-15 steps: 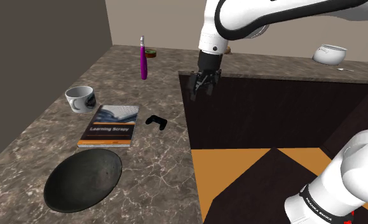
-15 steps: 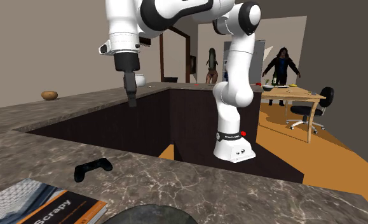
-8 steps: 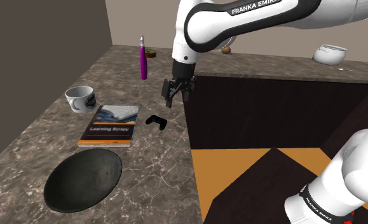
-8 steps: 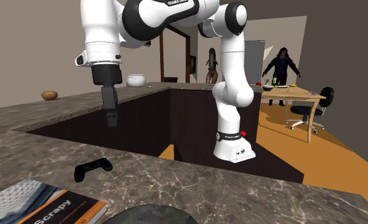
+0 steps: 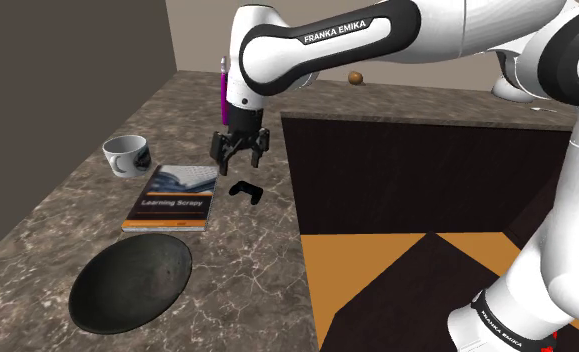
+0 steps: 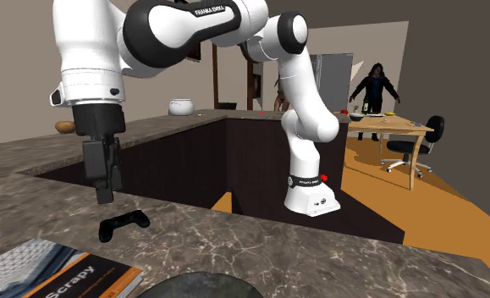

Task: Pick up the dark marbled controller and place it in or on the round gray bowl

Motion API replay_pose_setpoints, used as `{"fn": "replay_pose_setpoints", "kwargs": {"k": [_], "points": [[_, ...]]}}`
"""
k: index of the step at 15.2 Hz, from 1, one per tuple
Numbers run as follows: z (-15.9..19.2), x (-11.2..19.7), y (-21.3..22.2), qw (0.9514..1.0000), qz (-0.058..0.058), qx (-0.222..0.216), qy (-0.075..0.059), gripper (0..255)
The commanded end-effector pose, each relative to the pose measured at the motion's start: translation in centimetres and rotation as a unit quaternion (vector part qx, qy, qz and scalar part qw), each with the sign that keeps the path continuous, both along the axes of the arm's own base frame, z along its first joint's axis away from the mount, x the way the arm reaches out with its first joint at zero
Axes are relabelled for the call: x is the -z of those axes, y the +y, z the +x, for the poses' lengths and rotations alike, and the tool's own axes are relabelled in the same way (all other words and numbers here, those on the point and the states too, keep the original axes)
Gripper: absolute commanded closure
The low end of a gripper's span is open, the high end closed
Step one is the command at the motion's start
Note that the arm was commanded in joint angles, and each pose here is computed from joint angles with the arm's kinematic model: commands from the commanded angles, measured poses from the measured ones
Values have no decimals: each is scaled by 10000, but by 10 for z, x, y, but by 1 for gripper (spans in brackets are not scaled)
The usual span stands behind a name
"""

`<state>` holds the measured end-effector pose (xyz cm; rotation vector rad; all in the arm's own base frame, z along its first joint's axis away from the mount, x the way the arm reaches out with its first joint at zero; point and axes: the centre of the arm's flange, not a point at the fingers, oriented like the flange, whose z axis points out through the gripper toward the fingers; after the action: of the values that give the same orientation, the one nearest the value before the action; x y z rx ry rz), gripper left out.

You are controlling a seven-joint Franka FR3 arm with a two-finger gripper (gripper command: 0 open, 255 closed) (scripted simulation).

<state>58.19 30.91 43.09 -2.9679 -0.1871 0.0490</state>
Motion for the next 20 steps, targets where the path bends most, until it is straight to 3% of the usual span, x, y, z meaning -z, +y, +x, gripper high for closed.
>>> {"fn": "replay_pose_setpoints", "kwargs": {"k": [1,8,15,16,20], "points": [[10,12,8,10000,23,1,-1,0],[8,46,14,10000,23,1,-1,0],[8,46,14,10000,23,1,-1,0],[8,46,14,10000,23,1,-1,255],[7,44,14,10000,23,1,-1,255]]}}
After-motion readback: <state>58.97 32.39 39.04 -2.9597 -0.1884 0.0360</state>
